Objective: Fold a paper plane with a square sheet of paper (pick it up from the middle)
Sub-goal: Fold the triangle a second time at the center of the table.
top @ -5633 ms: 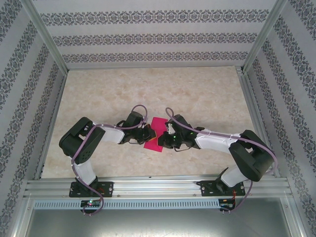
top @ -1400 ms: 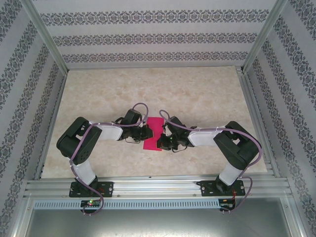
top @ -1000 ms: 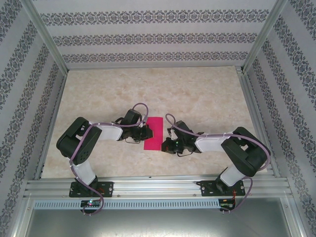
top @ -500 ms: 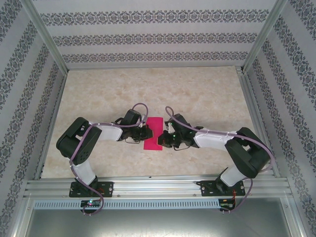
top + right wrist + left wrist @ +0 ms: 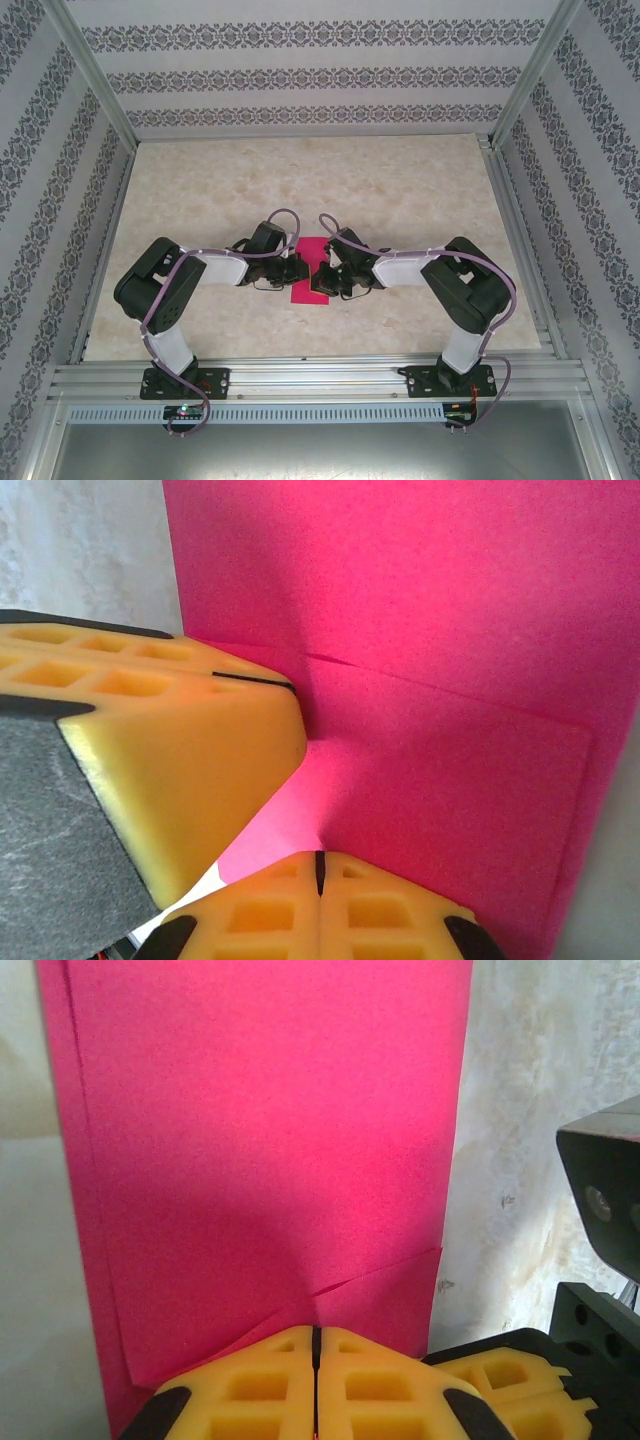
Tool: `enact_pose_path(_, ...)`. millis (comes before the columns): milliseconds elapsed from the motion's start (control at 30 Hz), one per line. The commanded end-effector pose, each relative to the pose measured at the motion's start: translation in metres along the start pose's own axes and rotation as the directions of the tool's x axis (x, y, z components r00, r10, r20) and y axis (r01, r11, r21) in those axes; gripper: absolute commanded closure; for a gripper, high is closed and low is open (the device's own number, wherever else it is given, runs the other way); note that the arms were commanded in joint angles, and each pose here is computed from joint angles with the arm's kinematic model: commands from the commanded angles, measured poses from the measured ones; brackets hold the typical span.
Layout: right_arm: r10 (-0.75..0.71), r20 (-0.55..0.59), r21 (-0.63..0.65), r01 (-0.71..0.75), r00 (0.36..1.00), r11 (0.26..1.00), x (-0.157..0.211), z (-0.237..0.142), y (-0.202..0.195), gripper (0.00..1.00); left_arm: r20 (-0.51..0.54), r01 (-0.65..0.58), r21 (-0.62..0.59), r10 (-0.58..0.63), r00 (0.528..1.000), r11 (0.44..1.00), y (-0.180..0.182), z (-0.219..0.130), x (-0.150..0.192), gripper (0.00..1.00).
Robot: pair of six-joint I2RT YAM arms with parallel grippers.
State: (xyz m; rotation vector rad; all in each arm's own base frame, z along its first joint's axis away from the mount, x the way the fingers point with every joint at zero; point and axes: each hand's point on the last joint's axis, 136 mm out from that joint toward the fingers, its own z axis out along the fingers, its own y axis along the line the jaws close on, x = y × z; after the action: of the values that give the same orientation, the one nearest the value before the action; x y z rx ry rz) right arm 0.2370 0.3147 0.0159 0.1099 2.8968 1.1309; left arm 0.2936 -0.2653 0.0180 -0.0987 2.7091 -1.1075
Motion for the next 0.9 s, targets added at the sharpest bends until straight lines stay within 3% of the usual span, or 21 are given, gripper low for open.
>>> enact_pose_path(0,0.013,-0.029,0.026,-0.013,0.999,1.0,0.009,0.008,-0.018,1.0,-0.008,0.053,-0.137,-0.054,0.998,0.989,0.039,0.002,0.013,0.92)
enact_pose_path(100,0.057,-0.072,-0.034,-0.06,0.996,0.998,0.021,0.016,-0.03,0.99,0.011,0.057,-0.172,-0.056,0.998,0.983,0.047,-0.001,0.012,0.94)
enact_pose_path(333,0.08,-0.064,0.04,-0.078,0.995,0.996,0.038,0.007,-0.055,0.98,0.008,0.086,-0.185,-0.086,0.996,0.979,0.054,0.005,0.014,0.96)
enact_pose_path(867,0.029,-0.067,0.095,-0.023,0.997,0.995,0.064,-0.027,-0.068,0.96,-0.004,0.105,-0.188,-0.107,0.994,0.977,0.06,0.007,0.02,0.97)
